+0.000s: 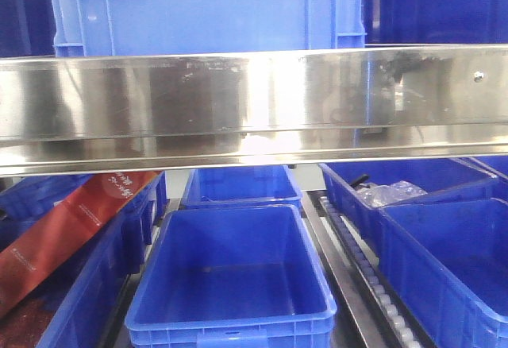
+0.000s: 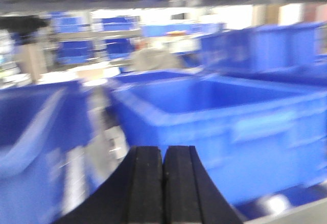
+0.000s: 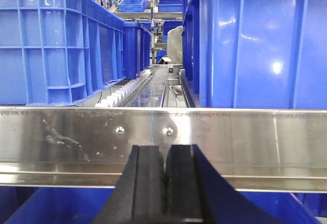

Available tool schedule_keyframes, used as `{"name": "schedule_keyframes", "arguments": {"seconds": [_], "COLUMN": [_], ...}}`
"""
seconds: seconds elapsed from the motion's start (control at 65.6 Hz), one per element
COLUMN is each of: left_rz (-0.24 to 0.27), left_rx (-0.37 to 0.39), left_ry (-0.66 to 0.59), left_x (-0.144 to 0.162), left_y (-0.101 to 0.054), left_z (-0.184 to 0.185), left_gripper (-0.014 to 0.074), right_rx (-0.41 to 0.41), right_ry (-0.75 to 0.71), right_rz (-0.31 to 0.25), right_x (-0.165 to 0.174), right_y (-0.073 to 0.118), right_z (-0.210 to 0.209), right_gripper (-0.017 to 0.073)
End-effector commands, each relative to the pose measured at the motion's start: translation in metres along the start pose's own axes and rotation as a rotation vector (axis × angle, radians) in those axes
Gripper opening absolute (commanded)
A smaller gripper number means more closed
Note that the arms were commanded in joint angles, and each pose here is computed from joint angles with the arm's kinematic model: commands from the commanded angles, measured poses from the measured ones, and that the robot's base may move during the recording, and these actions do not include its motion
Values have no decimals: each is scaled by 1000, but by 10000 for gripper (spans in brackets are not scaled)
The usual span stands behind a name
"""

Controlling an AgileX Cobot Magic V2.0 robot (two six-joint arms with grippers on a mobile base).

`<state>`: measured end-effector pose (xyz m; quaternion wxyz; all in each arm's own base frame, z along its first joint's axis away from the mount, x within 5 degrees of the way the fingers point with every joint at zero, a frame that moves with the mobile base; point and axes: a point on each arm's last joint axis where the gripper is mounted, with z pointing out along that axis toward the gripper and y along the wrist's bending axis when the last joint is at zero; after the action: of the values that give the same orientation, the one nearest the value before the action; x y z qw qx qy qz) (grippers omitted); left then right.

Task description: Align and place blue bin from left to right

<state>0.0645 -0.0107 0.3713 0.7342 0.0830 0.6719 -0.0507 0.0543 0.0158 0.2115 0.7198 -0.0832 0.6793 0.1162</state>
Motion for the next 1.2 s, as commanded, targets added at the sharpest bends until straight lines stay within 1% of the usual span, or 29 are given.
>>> {"name": "schedule_keyframes", "arguments": {"seconds": [0.0, 0.091, 0.213, 0.305, 0.457, 0.549, 0.625, 0.671, 0.686, 0.701, 0.716, 0.808, 1.189], "left_rz": [-19, -52, -83, -92, -103, -106, -102, -98, -98, -101, -101, -99, -99], "left_rx": [-57, -122, -173, -181, -179, -176, -171, -166, -166, -168, -168, -167, -167], "left_ry": [17, 43, 48, 47, 87, 83, 39, -31, -36, -4, 2, -19, -21], "left_x": [22, 48, 80, 101, 133, 148, 159, 154, 154, 157, 157, 156, 155], "left_y": [2, 3, 3, 2, 0, 0, -1, -1, -1, -1, -1, -1, -1], "left_z": [-11, -18, -23, -25, -27, -26, -23, -23, -23, -23, -23, -23, -23], "left_gripper": [-111, -111, -111, -111, -111, -111, -111, -111, -111, -111, -111, -111, -111], "right_rx": [0, 0, 0, 0, 0, 0, 0, 0, 0, 0, 0, 0, 0], "right_ry": [-17, -17, -17, -17, -17, -17, -17, -17, -17, -17, -17, -17, -17], "right_rz": [0, 0, 0, 0, 0, 0, 0, 0, 0, 0, 0, 0, 0], "right_x": [-1, -1, -1, -1, -1, -1, -1, -1, -1, -1, -1, -1, -1], "right_y": [0, 0, 0, 0, 0, 0, 0, 0, 0, 0, 0, 0, 0], "right_z": [0, 0, 0, 0, 0, 0, 0, 0, 0, 0, 0, 0, 0], "right_gripper": [-70, -70, -70, -70, -70, -70, -70, -70, -70, -70, -70, -70, -70]}}
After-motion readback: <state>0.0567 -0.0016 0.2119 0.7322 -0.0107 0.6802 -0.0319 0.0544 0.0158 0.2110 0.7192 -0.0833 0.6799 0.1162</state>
